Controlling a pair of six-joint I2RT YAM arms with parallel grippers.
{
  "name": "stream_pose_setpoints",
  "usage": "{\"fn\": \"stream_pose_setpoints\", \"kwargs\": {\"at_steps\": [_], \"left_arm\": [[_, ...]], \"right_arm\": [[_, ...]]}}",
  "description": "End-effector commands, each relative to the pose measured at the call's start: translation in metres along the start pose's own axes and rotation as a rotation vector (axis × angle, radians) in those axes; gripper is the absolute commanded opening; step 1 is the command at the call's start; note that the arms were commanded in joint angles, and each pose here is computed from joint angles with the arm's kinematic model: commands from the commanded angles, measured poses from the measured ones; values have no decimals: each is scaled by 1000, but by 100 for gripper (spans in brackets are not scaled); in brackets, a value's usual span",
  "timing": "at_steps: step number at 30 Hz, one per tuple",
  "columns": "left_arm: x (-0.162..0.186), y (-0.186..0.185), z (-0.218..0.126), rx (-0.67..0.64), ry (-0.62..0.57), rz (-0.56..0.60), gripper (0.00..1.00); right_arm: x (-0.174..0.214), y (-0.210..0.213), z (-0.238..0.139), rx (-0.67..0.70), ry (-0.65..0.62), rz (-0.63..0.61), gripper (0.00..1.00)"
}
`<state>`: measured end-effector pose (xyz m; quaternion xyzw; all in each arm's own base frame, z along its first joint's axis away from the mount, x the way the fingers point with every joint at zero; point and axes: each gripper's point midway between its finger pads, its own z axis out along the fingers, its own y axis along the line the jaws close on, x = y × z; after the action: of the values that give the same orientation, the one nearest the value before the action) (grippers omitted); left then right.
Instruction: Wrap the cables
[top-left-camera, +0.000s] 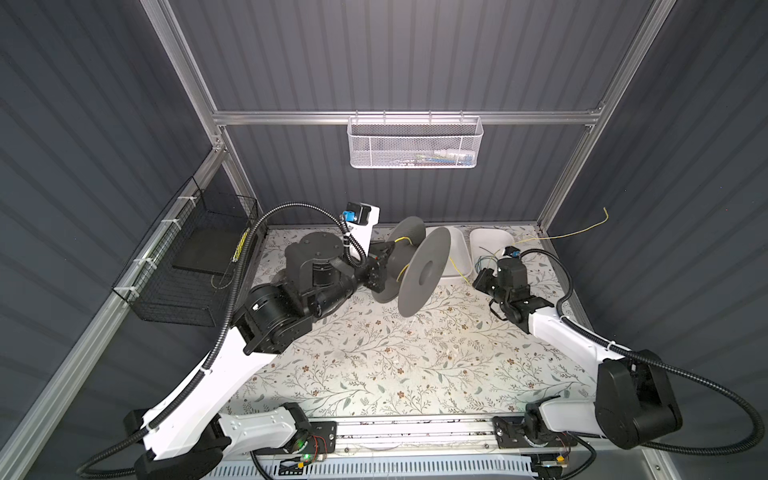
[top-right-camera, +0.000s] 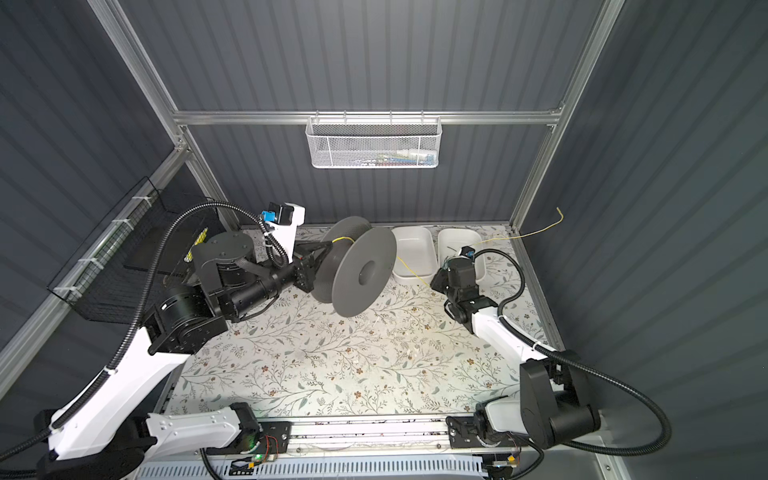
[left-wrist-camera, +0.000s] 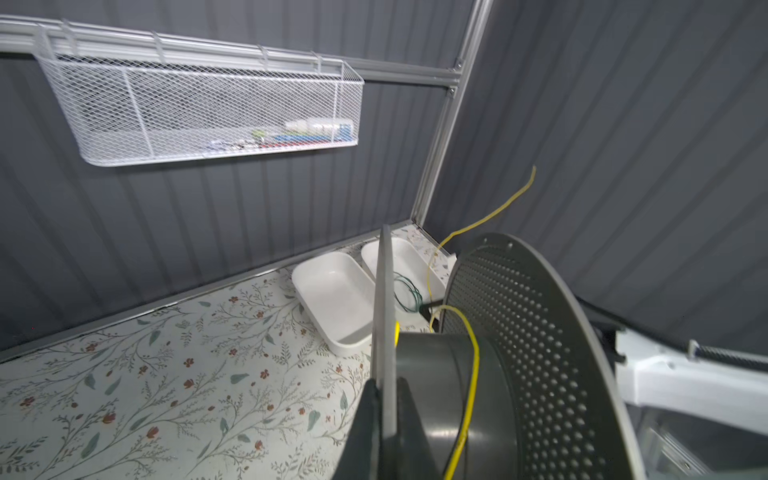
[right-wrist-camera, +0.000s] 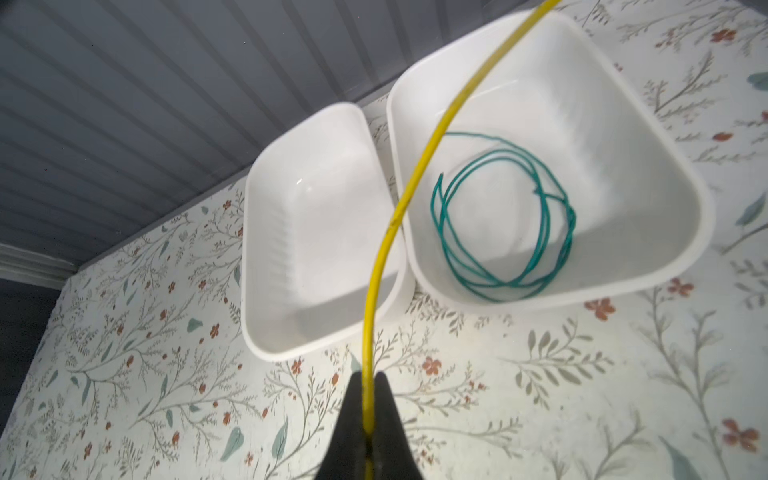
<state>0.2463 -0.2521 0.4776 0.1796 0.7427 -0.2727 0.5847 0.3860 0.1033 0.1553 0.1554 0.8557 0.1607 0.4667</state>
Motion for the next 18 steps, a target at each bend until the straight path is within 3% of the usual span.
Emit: {"fn": "stream_pose_setpoints", "kwargs": {"at_steps": [1, 7, 11, 14, 18], "left_arm": [[-64, 22, -2, -148, -277, -117, 0], [-48, 77, 27, -369, -352, -244, 0], [-27, 117, 29, -483, -321, -299, 0], [-9, 124, 23, -510, -283, -288, 0], [29, 128, 18, -502, -218, -295, 0]], "right_arm": [[7, 16, -16, -13, -66, 20, 0], [25, 37, -58, -72, -127, 54, 0], [-1, 19, -90, -57, -262, 88, 0], [-29, 7, -98, -60, -308, 121, 0], [-64, 8, -94, -184, -349, 198, 0]]}}
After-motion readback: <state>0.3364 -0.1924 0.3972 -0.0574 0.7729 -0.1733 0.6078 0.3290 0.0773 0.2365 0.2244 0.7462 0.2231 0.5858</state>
